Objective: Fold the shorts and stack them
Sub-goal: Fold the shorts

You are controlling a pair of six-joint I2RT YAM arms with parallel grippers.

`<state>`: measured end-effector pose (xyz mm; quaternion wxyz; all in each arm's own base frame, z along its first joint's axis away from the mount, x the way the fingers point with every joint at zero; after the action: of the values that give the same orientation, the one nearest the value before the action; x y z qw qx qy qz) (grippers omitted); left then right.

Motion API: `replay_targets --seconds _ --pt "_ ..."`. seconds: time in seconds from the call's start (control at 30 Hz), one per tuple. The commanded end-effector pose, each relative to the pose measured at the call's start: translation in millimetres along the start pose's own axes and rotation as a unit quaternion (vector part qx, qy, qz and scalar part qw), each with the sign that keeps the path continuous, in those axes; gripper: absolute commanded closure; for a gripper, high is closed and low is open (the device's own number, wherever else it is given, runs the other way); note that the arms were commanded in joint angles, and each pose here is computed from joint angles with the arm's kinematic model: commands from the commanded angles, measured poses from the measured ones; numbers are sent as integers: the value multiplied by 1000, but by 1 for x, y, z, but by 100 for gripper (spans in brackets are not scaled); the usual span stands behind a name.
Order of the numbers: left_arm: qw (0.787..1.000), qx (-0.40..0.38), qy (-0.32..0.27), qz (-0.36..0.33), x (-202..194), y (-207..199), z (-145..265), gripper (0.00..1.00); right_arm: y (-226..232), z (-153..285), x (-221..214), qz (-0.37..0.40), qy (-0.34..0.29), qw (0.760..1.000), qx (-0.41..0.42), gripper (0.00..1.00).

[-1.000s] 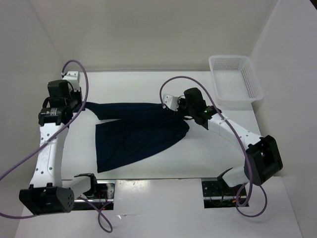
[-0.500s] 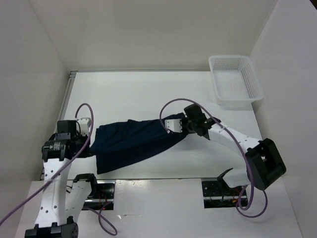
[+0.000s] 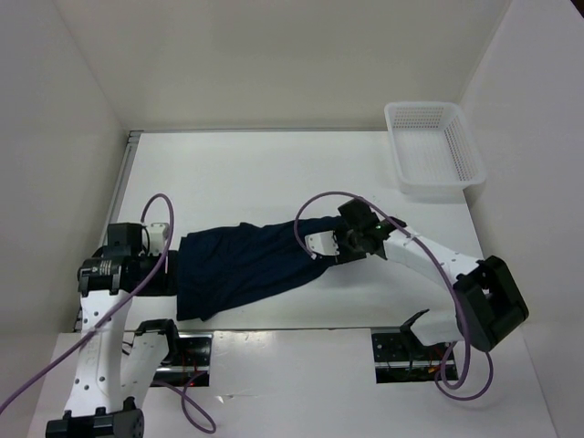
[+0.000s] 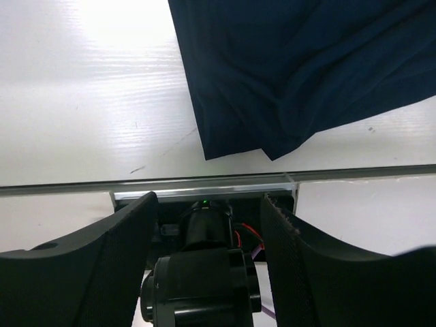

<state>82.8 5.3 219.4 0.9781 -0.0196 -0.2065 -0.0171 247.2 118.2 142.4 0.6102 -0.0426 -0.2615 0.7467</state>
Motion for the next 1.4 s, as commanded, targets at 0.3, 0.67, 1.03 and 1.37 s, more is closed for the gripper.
replay_targets --seconds 0.3,0.67,1.03,1.37 --pt "998 13 -62 -6 109 25 -80 28 -50 56 63 -182 -214 957 -70 40" --pt "999 9 -30 -38 156 20 -168 19 -98 -28 11 -403 -128 895 -143 34" --pt "996 -4 66 -54 127 8 -205 48 -88 -71 -5 -436 -92 894 -52 39" --pt "996 49 -41 -57 211 19 -218 100 -135 -76 -24 -506 -60 829 -230 100"
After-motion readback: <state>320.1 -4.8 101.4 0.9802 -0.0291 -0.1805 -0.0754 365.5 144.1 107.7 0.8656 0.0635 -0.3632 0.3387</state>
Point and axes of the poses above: each gripper's point midway between its finger pads, its own z axis back along the fingers, its own y axis along the line the jaws close on, x = y × z, the point moved 9 cm from there along z, back along the fingers, and after that the axes turned 4 degrees about -z, right-handed, at the moved point
